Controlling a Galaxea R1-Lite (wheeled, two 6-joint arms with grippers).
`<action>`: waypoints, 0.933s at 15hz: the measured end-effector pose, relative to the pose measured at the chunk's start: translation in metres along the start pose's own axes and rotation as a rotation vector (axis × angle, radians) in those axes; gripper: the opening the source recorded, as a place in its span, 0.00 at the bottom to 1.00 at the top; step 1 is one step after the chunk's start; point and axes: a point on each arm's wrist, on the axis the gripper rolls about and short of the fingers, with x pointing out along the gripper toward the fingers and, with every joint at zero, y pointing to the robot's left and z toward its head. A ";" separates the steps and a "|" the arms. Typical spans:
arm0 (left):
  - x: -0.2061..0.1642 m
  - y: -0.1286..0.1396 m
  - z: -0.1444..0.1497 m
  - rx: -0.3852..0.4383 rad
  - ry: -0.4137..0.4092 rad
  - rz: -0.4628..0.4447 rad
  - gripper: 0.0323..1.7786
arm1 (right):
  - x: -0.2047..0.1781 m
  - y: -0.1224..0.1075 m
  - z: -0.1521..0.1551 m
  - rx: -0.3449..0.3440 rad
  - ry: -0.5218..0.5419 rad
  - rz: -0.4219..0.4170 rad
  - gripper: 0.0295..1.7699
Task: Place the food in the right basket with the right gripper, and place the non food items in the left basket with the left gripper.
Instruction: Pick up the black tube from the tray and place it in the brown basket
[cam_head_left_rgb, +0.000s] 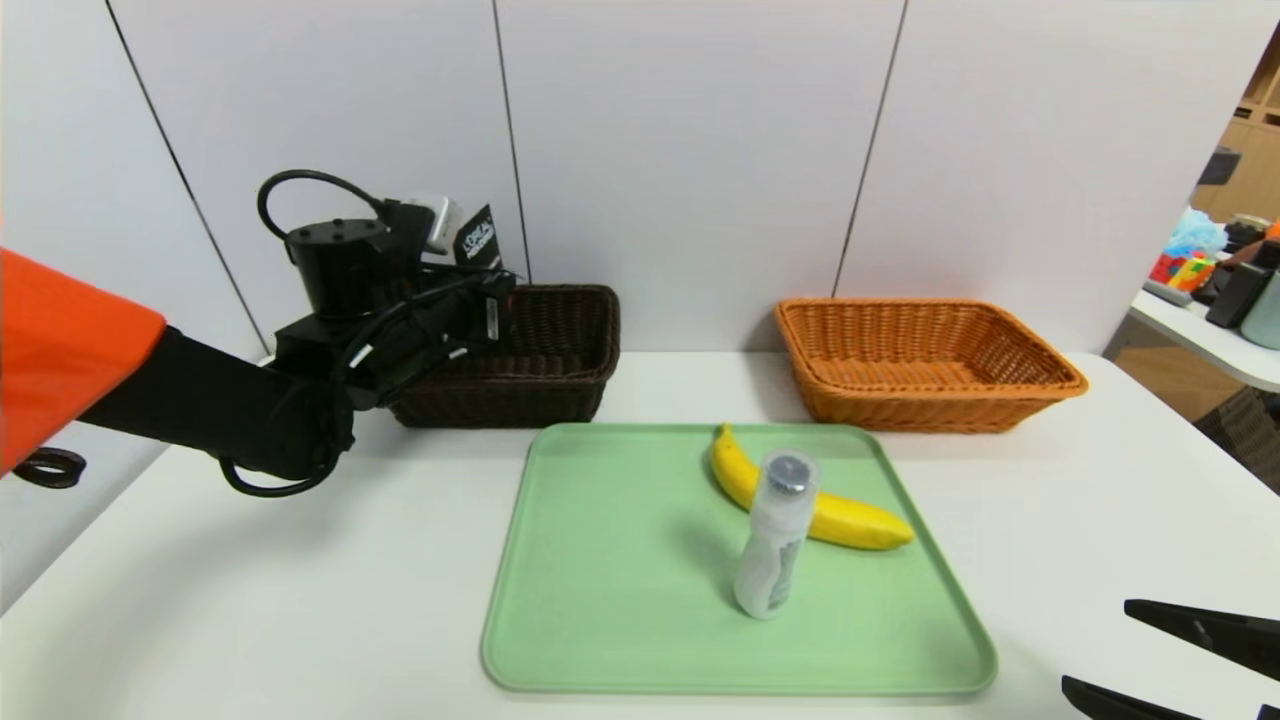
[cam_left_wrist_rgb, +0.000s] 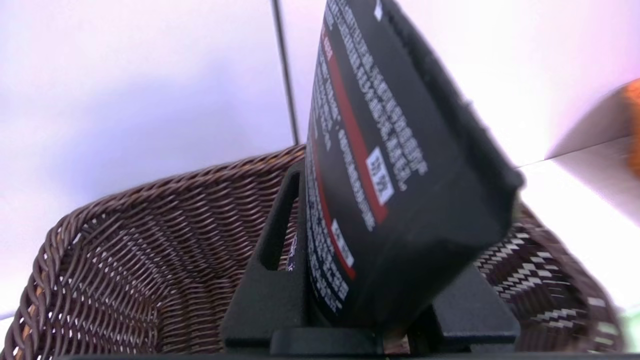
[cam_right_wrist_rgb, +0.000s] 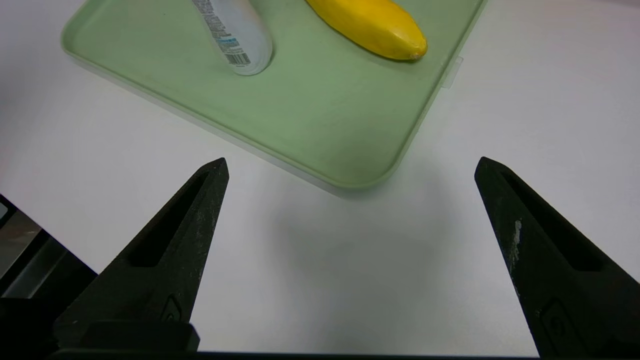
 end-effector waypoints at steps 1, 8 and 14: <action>0.005 0.004 -0.005 0.001 0.007 0.009 0.27 | 0.000 0.000 0.000 0.000 0.000 0.000 0.96; 0.032 0.011 -0.019 0.011 0.091 0.018 0.27 | -0.001 0.001 -0.005 0.005 0.006 -0.001 0.96; 0.041 0.012 -0.014 0.009 0.172 0.013 0.27 | -0.002 0.002 -0.006 0.002 0.000 -0.002 0.96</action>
